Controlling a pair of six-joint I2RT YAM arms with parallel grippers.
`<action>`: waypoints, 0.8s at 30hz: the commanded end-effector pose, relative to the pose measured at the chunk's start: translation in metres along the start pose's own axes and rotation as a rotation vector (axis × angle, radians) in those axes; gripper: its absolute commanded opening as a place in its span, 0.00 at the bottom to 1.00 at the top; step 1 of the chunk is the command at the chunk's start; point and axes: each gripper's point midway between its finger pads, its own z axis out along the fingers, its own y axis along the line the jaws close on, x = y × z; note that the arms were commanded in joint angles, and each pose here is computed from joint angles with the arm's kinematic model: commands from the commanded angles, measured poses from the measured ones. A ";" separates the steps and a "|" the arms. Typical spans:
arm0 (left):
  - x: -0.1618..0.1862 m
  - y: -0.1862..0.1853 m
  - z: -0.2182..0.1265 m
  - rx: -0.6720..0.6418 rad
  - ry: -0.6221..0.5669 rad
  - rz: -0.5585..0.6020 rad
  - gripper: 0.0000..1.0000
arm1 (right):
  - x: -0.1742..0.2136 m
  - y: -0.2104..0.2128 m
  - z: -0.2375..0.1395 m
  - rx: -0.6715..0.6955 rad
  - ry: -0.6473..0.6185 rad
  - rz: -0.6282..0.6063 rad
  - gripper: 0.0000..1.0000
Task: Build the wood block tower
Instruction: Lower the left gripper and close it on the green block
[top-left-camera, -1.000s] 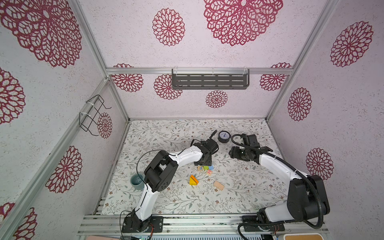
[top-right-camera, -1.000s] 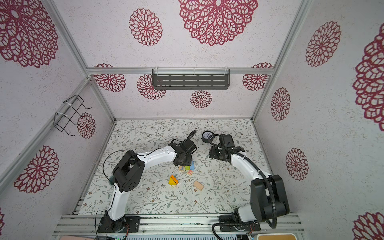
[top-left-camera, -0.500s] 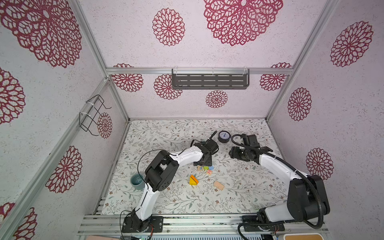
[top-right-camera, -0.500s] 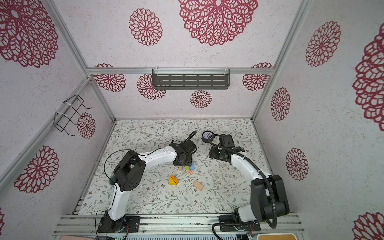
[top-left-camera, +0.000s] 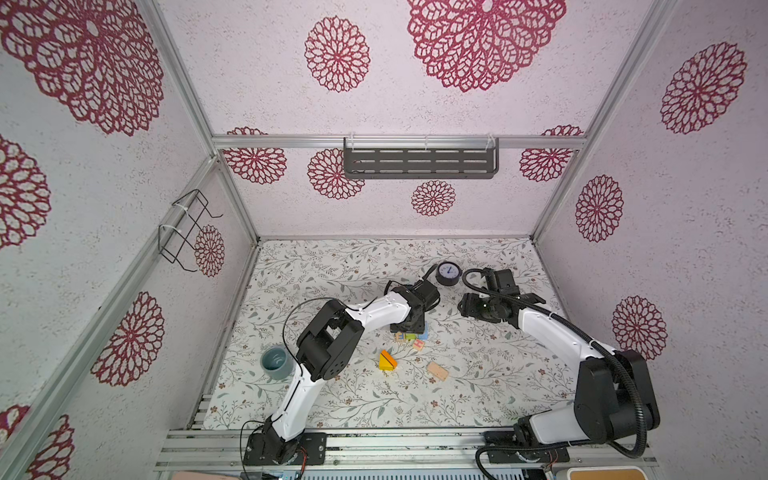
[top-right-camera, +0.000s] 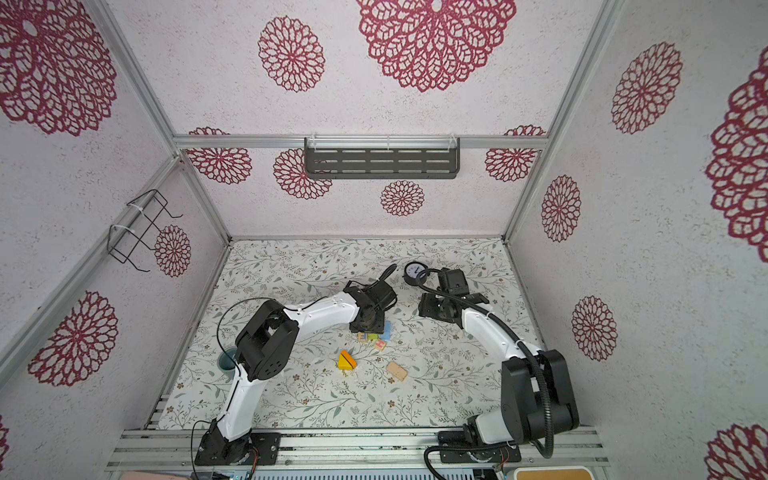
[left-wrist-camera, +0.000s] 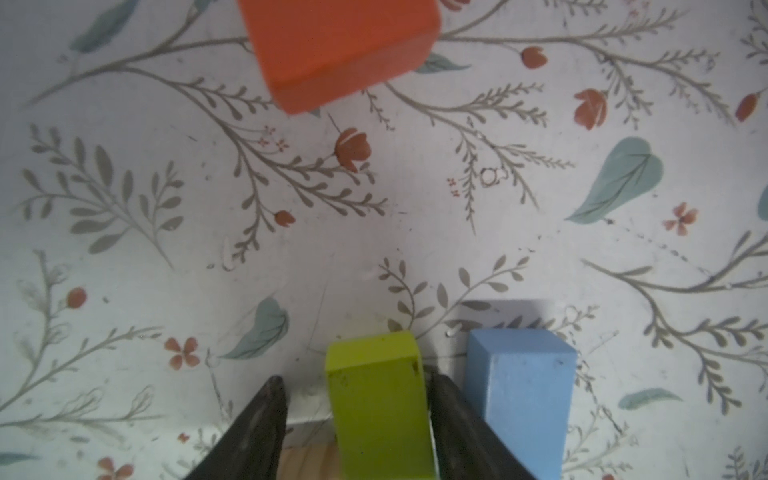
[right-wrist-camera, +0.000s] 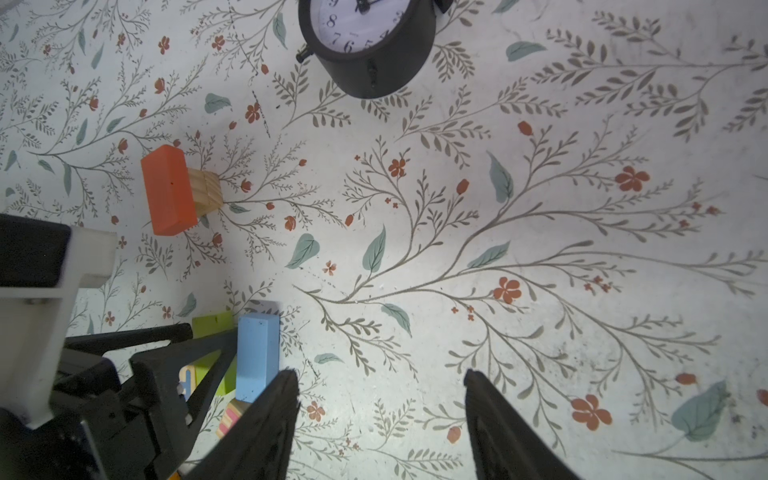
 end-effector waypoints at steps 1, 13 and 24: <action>0.003 0.002 -0.001 -0.022 -0.003 0.002 0.50 | -0.011 0.006 -0.013 -0.029 -0.051 0.008 0.67; -0.001 0.005 -0.011 -0.025 -0.019 0.008 0.37 | -0.009 0.006 -0.011 -0.032 -0.042 0.009 0.67; -0.033 0.045 -0.069 -0.052 -0.084 0.047 0.37 | -0.010 0.008 -0.011 -0.043 -0.041 0.007 0.67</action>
